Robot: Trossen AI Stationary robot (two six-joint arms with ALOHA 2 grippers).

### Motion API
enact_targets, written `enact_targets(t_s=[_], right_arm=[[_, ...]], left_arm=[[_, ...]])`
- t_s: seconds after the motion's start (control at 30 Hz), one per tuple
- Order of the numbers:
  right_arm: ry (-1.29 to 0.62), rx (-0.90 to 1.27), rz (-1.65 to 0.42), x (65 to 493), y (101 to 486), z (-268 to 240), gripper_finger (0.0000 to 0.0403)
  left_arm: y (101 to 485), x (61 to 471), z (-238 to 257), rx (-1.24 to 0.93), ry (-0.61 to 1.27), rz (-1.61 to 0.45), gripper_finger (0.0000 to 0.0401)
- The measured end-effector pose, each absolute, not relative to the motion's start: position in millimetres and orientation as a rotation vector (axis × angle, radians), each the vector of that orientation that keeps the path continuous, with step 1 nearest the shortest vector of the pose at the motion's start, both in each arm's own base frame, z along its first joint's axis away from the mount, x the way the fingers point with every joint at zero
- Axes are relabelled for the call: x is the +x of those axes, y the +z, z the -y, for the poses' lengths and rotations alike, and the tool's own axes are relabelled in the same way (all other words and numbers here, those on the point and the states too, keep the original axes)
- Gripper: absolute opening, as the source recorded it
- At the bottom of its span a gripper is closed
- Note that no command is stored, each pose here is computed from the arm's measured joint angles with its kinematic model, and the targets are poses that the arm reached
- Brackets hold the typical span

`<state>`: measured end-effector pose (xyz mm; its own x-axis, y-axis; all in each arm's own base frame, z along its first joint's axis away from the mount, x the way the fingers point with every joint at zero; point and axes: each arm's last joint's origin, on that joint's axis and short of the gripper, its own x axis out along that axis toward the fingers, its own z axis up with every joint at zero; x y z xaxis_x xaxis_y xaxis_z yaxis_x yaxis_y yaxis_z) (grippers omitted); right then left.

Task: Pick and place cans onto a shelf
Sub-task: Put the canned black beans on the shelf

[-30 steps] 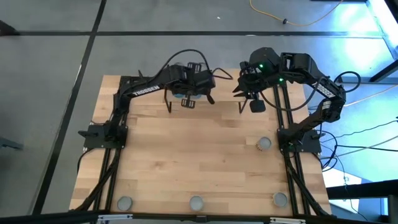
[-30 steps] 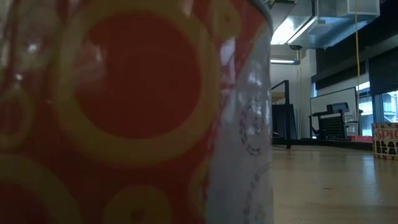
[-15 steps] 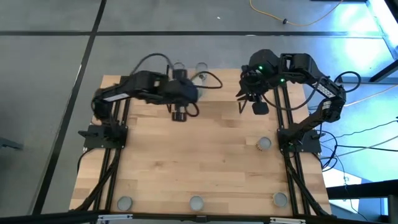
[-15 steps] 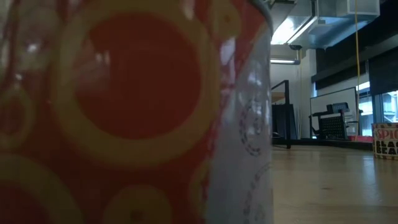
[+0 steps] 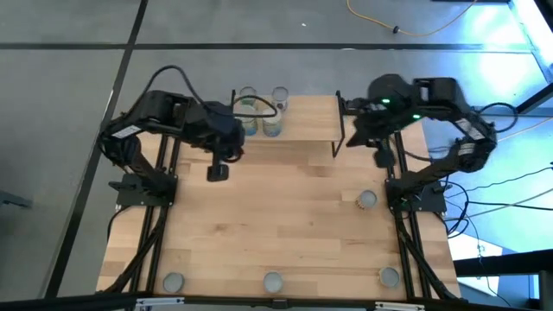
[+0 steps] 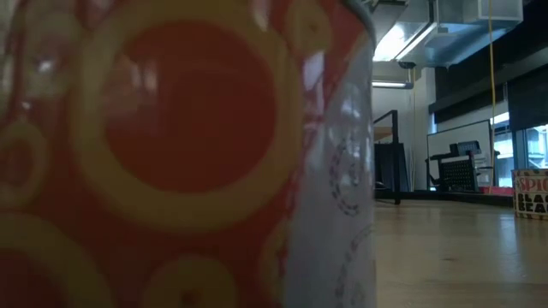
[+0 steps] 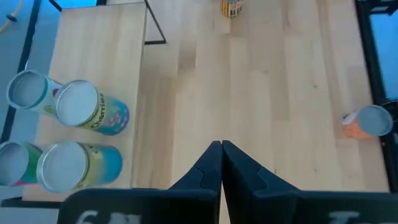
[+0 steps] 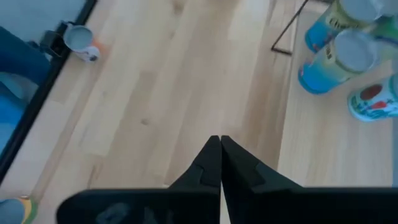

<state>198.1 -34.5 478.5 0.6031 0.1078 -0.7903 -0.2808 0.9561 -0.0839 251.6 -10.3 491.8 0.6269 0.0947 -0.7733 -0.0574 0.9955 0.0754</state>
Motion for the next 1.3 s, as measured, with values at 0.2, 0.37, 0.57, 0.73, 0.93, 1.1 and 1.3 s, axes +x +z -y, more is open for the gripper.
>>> enact_targets(t_s=[0.2, 0.37, 0.57, 0.73, 0.93, 1.1, 1.3], right_arm=[[0.191, -0.128, -0.793, 151.3, 496.1, 17.6, 0.0003], [0.22, -0.058, -0.732, 119.1, 492.1, 5.3, 0.0002], [0.222, 0.033, -0.66, 114.3, 457.6, -1.7, 0.0002], [0.173, 0.166, -0.751, 115.8, 414.1, -5.7, 0.0001], [0.186, 0.307, -0.904, 111.2, 370.8, -16.5, 0.0001], [0.117, 0.511, -1.0, 100.4, 350.1, -22.4, 0.0], [0.04, 0.598, -1.102, 100.9, 325.0, -26.6, 0.0011]], left_arm=[[499.8, 212.4, 11.2, -0.021, 0.116, -0.846, 0.0001], [480.3, 178.4, 13.3, -0.084, 0.196, -0.887, 0.0], [446.9, 150.7, 20.0, -0.188, 0.162, -0.714, 0.0], [408.1, 139.5, 24.5, -0.333, 0.146, -0.663, 0.0], [346.2, 152.3, 40.6, -0.486, 0.058, -0.775, 0.0], [319.3, 160.8, 50.5, -0.564, 0.022, -0.784, 0.0], [322.2, 165.6, 52.4, -0.571, 0.019, -0.702, 0.0]])
